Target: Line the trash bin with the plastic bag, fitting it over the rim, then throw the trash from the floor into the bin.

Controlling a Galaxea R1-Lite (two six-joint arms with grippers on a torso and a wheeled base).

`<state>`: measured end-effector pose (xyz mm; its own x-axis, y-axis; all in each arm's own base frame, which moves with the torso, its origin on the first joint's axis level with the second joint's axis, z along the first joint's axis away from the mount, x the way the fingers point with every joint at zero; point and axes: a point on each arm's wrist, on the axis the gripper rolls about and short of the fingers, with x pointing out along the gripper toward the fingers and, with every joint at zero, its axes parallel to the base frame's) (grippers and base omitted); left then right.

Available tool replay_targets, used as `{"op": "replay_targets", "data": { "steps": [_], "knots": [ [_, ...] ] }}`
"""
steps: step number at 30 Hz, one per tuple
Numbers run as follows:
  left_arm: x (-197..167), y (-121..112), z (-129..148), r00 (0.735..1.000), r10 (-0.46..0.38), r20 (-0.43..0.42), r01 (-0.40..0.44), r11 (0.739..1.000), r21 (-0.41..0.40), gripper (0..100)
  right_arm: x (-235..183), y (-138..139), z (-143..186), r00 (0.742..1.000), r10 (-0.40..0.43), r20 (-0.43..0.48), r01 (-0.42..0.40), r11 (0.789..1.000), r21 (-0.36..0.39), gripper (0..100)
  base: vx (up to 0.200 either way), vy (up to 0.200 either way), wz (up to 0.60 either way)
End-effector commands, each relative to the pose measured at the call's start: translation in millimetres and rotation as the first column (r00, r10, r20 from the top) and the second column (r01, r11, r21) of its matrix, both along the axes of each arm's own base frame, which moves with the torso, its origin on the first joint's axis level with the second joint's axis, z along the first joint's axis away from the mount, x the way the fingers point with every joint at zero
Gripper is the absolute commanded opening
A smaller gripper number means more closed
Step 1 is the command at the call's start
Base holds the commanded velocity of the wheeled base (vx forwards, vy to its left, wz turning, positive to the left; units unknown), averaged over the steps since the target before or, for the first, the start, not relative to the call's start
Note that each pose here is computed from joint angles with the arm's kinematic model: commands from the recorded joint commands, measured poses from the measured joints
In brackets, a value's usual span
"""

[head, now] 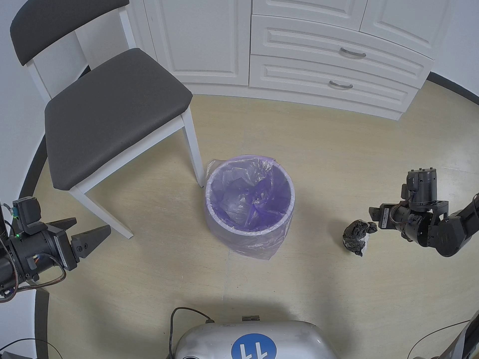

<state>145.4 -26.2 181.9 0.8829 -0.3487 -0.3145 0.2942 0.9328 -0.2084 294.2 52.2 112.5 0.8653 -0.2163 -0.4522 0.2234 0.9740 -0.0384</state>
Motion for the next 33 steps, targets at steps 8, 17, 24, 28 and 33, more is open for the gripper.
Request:
{"op": "replay_targets", "data": {
  "steps": [8,17,24,28,33],
  "knots": [
    [-2,0,-4,1.0,-0.006,-0.005,0.006,1.0,0.015,100,18,-2,-35,0.993,0.114,-0.037,-0.112,0.992,0.056,100,0.0,0.0,0.0],
    [-4,1,-11,1.0,-0.024,0.02,0.022,0.997,0.079,100,44,-17,-75,0.997,0.07,-0.026,-0.067,0.992,0.105,100,0.0,0.0,0.0],
    [-5,1,-12,0.999,-0.023,0.034,0.021,0.997,0.078,100,50,-22,-82,0.998,0.054,-0.035,-0.05,0.993,0.106,100,0.0,0.0,0.0],
    [-5,1,-12,0.999,-0.023,0.032,0.021,0.997,0.078,100,59,-31,-93,0.998,0.025,-0.05,-0.02,0.994,0.107,100,0.0,0.0,0.0],
    [-4,1,-13,0.999,-0.023,0.028,0.021,0.997,0.078,100,71,-38,-106,0.998,-0.013,-0.056,0.021,0.99,0.142,100,0.0,0.0,0.0]
  ]
}}
